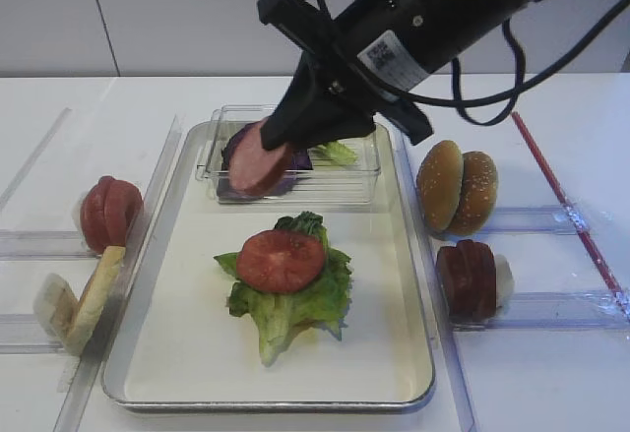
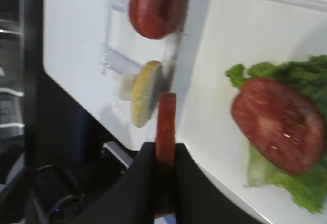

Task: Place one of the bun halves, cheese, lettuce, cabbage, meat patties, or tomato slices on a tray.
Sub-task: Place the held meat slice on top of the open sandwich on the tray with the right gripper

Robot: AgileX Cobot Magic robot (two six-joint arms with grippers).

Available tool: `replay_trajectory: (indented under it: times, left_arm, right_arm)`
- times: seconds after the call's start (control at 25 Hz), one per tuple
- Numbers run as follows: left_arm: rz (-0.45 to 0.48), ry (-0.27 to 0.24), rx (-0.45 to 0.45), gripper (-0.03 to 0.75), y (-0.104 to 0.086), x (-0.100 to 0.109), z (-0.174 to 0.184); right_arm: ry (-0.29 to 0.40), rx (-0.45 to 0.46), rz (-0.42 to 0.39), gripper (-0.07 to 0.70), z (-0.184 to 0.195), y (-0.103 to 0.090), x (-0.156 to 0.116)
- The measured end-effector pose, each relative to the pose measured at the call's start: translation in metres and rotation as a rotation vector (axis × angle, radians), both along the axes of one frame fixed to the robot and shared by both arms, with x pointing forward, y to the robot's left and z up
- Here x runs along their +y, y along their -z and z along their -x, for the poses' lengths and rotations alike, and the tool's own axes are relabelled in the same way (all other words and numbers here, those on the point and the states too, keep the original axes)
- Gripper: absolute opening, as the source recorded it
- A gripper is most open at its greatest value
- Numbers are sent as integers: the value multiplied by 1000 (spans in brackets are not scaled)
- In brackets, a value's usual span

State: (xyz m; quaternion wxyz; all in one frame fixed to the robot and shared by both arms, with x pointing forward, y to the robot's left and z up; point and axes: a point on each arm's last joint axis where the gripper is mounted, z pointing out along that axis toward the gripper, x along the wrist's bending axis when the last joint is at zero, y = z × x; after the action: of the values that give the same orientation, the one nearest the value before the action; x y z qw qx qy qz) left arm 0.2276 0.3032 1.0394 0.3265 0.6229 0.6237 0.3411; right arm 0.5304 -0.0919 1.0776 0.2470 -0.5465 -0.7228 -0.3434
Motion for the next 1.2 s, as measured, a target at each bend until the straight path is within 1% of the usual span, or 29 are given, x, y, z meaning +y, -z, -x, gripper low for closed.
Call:
replay_trajectory:
  times: [0.04, 0.08, 0.12, 0.2, 0.36, 0.44, 0.56, 0.76, 0.84, 0.92, 1.0, 1.08, 1.2]
  left_arm:
    - [0, -1, 0, 416, 0, 0, 0]
    - [0, -1, 0, 416, 0, 0, 0]
    - [0, -1, 0, 416, 0, 0, 0]
    - [0, -1, 0, 416, 0, 0, 0]
    - [0, -1, 0, 416, 0, 0, 0]
    - [0, -1, 0, 416, 0, 0, 0]
    - [0, -1, 0, 416, 0, 0, 0]
    - [0, -1, 0, 416, 0, 0, 0]
    - [0, -1, 0, 416, 0, 0, 0]
    - [0, -1, 0, 416, 0, 0, 0]
    - [0, -1, 0, 416, 0, 0, 0]
    - [0, -1, 0, 416, 0, 0, 0]
    - [0, -1, 0, 416, 0, 0, 0]
  right_arm:
    - [-3, 6, -47, 113, -2, 3, 2]
    - [-4, 22, -109, 113, -4, 7, 6]
    - [-20, 15, -174, 113, -6, 12, 9]
    - [-21, 34, -297, 113, -9, 21, 15]
    - [-58, 61, -476, 113, -12, 35, 23]
    - [-45, 58, -547, 113, -19, 44, 26]
    - [-19, 53, -572, 113, -26, 53, 26]
    - [10, 49, -569, 113, -32, 55, 17]
    - [37, 76, -558, 113, -32, 63, 9]
    - [66, 112, -538, 113, -27, 76, 1]
    - [76, 125, -513, 113, -19, 87, -6]
    - [81, 130, -497, 113, -9, 94, -12]
    - [95, 125, -491, 113, -5, 99, -21]
